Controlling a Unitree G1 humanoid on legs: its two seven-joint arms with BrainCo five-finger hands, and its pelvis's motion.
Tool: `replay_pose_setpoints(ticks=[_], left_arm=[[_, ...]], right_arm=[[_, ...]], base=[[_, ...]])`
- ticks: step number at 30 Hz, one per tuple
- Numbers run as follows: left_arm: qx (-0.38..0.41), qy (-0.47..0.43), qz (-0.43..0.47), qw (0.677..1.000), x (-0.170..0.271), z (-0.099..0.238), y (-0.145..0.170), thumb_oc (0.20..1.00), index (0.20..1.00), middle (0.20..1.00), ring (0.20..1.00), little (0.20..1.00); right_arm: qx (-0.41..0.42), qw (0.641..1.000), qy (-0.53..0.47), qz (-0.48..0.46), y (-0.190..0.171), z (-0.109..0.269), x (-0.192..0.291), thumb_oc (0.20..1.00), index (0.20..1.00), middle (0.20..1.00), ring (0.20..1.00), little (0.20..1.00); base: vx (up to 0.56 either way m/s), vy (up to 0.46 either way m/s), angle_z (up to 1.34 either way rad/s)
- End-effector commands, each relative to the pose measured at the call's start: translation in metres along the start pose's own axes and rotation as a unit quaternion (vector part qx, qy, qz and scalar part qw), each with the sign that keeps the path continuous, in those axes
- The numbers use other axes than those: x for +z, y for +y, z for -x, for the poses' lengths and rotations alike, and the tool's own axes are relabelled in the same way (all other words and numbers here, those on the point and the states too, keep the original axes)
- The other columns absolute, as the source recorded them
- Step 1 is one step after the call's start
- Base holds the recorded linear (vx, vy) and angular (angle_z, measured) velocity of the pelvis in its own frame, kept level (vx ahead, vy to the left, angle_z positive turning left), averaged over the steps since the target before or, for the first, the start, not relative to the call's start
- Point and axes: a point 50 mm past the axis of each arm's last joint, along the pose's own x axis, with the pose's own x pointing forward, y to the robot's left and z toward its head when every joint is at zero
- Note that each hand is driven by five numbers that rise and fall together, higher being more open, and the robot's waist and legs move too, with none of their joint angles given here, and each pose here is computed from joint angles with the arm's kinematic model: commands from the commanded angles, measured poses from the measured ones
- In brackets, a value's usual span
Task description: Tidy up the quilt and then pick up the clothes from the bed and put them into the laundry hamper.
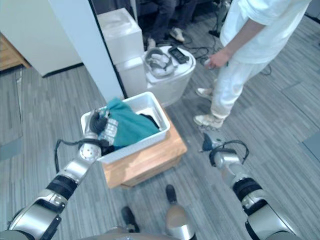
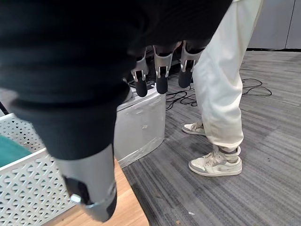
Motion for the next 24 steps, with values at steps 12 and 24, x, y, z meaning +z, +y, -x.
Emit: replay_pose_setpoints(ticks=[12, 24], left_arm=[[0.160, 0.072, 0.080, 0.981, -0.032, -0.005, 0.073, 1.000, 1.000, 1.000, 1.000, 1.000], [0.149, 0.348, 0.093, 0.921, -0.169, 0.110, 0.046, 1.000, 1.000, 1.000, 1.000, 1.000]], right_arm=[[0.069, 0.969, 0.208, -0.112, 0.066, 0.057, -0.079, 1.000, 1.000, 1.000, 1.000, 1.000], [0.219, 0.882, 0.356, -0.216, 0.163, 0.147, -0.086, 1.000, 1.000, 1.000, 1.000, 1.000]], base=[[0.02, -0.031, 0.02], [0.05, -0.021, 0.13]])
